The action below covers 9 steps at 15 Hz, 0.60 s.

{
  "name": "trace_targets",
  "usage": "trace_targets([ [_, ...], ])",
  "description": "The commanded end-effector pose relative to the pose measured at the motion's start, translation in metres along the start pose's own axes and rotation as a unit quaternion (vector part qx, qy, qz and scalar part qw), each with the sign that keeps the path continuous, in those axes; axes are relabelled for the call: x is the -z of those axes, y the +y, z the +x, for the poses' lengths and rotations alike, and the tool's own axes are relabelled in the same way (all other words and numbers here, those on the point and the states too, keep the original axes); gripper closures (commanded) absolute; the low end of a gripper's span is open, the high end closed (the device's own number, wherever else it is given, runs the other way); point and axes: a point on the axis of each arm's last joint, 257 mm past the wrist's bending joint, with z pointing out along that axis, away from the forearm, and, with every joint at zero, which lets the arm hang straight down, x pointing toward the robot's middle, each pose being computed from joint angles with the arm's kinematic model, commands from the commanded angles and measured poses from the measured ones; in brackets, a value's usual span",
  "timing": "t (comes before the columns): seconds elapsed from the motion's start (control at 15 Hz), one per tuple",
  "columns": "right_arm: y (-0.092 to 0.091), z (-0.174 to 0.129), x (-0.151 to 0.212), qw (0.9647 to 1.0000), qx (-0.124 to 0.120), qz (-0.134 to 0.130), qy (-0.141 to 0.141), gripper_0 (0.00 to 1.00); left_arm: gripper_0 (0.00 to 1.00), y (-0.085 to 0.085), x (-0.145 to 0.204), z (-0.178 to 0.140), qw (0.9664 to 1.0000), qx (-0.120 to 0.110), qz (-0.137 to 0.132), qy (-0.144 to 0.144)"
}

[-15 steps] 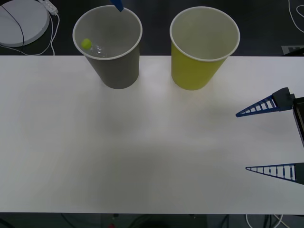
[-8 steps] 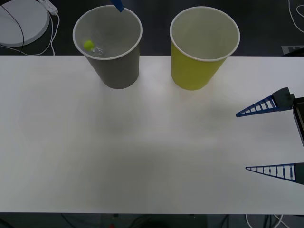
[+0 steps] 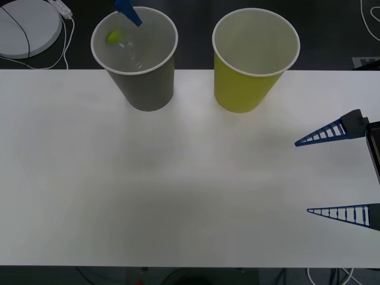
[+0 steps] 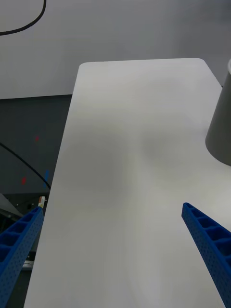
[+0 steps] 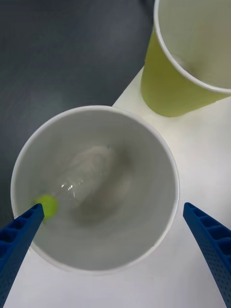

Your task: Put the can into the green bin and the plastic bottle into the gray bin

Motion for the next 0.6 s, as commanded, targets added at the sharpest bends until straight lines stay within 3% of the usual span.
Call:
trace_targets([
  [0.07,0.0,0.0,0.0,1.0,0.0,0.0,0.0,0.0,0.0,-0.006,0.008,0.018,1.0,-0.002,0.004,-0.002],
  [0.4,0.0,0.0,0.0,1.0,0.0,0.0,0.0,0.0,0.0,-0.016,0.023,0.054,0.9997,-0.007,0.018,-0.012],
  [0.6,0.0,0.0,0.0,1.0,0.0,0.0,0.0,0.0,0.0,-0.025,0.033,0.075,0.9989,-0.003,0.033,-0.034],
])
